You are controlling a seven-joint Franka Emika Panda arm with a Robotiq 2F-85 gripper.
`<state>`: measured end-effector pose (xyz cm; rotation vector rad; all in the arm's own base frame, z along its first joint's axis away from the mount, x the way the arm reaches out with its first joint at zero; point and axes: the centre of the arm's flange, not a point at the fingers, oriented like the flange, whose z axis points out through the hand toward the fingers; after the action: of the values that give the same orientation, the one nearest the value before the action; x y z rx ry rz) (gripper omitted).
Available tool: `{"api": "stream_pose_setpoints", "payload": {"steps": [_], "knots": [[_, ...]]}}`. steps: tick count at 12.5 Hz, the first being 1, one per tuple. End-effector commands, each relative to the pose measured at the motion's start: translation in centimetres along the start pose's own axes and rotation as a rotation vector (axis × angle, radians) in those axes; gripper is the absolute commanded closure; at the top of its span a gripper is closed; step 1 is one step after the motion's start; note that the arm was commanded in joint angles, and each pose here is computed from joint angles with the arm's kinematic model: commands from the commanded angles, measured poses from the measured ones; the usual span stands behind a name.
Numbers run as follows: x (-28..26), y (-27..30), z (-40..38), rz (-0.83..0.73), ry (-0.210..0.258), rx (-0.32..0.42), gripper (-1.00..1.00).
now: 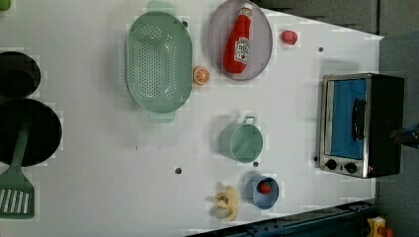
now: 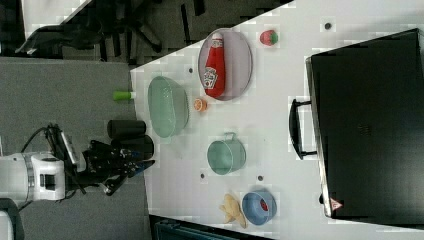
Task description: Flap open oven.
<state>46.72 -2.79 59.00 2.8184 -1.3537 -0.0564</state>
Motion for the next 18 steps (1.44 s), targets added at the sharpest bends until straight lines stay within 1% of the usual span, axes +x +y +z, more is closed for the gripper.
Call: {"api": "stream_pose_setpoints", "payload": {"steps": [1,2,3,5,7,8,11,13,15,17,18], "knots": [[1.5,1.8,1.2,-0.011,-0.022,-0.018,0.65],[1.8,2.0,2.3,-0.036,-0.028,-0.038,0.65],[2.1,2.3,3.3,-0.077,-0.023,-0.056,0.65],[3.2,2.9,5.1,-0.202,0.013,-0.069,0.65],[5.0,4.0,6.7,-0.308,0.053,-0.038,0.65],[6.1,4.9,7.6,-0.344,0.063,-0.023,0.65],[9.7,8.3,10.1,-0.474,0.059,-0.007,0.65],[12.1,10.1,11.6,-0.625,0.071,-0.005,0.65],[14.3,11.4,13.0,-0.764,0.093,-0.011,0.65],[16.2,12.4,14.6,-0.827,0.119,-0.024,0.65],[17.1,12.9,15.5,-0.836,0.123,-0.033,0.65]]}}
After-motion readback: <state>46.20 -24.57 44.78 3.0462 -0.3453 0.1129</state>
